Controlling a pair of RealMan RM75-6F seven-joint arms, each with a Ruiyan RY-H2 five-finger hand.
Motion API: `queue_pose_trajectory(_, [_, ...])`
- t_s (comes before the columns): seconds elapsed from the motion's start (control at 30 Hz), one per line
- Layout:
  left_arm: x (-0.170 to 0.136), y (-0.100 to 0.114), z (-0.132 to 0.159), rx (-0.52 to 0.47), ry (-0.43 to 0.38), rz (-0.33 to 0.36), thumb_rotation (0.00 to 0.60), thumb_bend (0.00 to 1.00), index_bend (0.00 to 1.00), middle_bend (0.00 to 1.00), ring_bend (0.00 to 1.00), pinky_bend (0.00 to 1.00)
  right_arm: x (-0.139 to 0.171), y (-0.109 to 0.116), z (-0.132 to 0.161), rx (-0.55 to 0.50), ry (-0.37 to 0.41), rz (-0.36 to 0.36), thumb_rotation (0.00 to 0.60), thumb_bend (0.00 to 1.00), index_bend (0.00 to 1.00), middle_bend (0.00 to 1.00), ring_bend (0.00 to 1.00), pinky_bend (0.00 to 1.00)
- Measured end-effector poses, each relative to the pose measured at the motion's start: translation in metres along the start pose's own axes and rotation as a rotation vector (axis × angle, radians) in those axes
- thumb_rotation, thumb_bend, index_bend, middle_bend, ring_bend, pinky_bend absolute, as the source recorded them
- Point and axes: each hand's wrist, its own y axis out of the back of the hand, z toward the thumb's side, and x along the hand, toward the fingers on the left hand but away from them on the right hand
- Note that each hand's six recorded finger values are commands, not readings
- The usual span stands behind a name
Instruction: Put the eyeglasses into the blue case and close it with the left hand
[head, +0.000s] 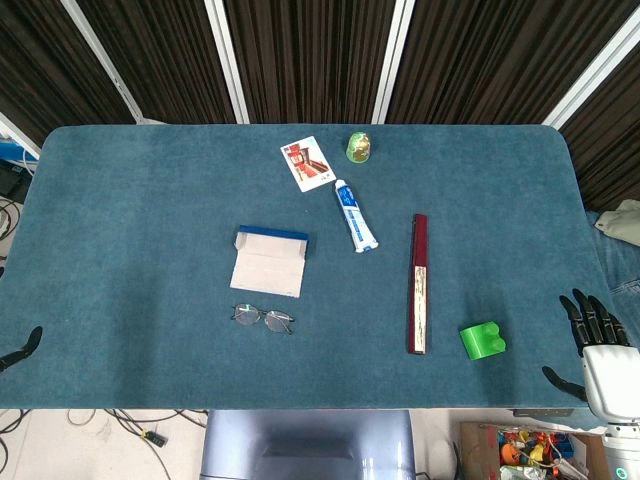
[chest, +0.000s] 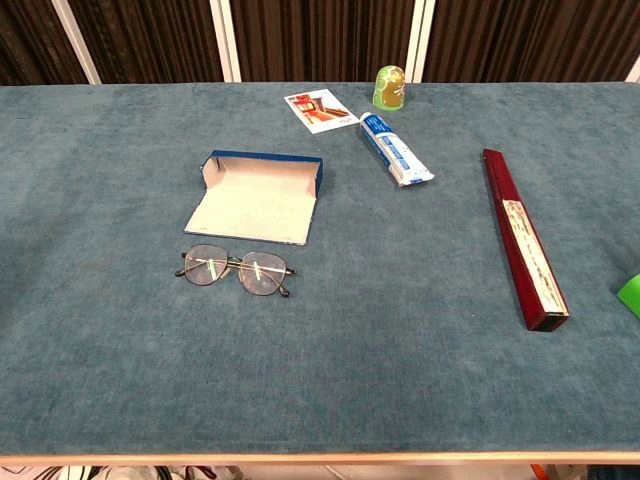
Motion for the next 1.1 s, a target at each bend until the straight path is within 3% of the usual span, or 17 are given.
queue_pose_trajectory(0.83, [-0.003, -0.003, 0.001, 0.026, -0.006, -0.014, 0.6, 0.27, 0.03, 0.0, 0.0, 0.0, 0.001, -0.002, -0.001, -0.018, -0.011, 0.039, 0.6, 0.06, 0.0, 0.0, 0.0, 0.17])
queue_pose_trajectory(1.1, [0.0, -0.009, 0.021, 0.053, -0.095, -0.05, 0.6, 0.27, 0.07, 0.0, 0.0, 0.0, 0.002, -0.003, -0.001, -0.031, -0.015, 0.05, 0.6, 0.06, 0.0, 0.0, 0.0, 0.17])
